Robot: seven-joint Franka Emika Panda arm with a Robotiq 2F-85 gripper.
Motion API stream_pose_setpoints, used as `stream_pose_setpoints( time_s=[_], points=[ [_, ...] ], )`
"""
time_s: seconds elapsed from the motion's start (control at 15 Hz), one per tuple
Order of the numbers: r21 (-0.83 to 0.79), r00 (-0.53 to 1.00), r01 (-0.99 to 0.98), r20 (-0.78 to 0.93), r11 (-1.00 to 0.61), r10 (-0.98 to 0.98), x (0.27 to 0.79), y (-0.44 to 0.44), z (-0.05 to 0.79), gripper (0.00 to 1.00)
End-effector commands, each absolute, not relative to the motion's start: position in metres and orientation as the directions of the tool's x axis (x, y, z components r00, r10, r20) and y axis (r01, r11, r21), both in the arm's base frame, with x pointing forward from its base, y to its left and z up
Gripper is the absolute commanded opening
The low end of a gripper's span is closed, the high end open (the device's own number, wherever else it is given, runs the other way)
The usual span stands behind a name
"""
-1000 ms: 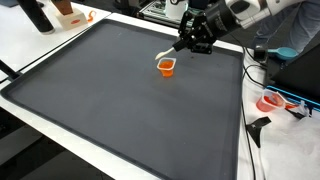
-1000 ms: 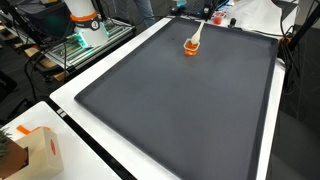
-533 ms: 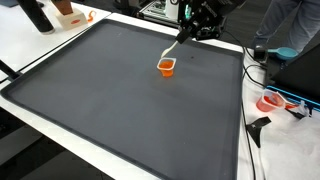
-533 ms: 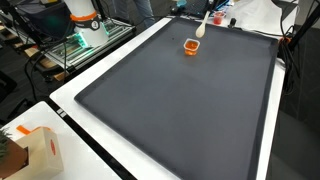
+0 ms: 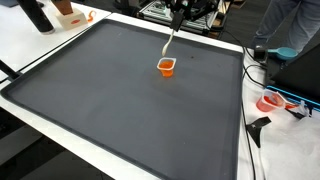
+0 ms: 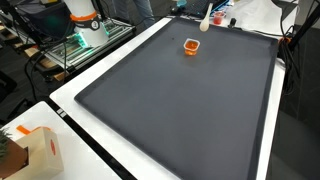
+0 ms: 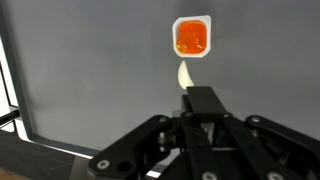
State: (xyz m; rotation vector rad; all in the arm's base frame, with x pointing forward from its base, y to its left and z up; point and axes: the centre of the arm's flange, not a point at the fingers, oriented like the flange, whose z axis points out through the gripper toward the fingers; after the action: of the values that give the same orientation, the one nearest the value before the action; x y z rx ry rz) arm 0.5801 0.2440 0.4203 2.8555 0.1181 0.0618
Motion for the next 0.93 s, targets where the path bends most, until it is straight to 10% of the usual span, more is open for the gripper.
stream_pose_setpoints(
  time_s=[0.0,0.87],
  points=[
    [0.129,0.990,0.114,0.068,-0.985,0.123,0.555,0.200,0.428,0.03],
    [-0.046,0.972,0.223,0.086,-0.974,0.219,0.531,0.143,0.454,0.03]
  ],
)
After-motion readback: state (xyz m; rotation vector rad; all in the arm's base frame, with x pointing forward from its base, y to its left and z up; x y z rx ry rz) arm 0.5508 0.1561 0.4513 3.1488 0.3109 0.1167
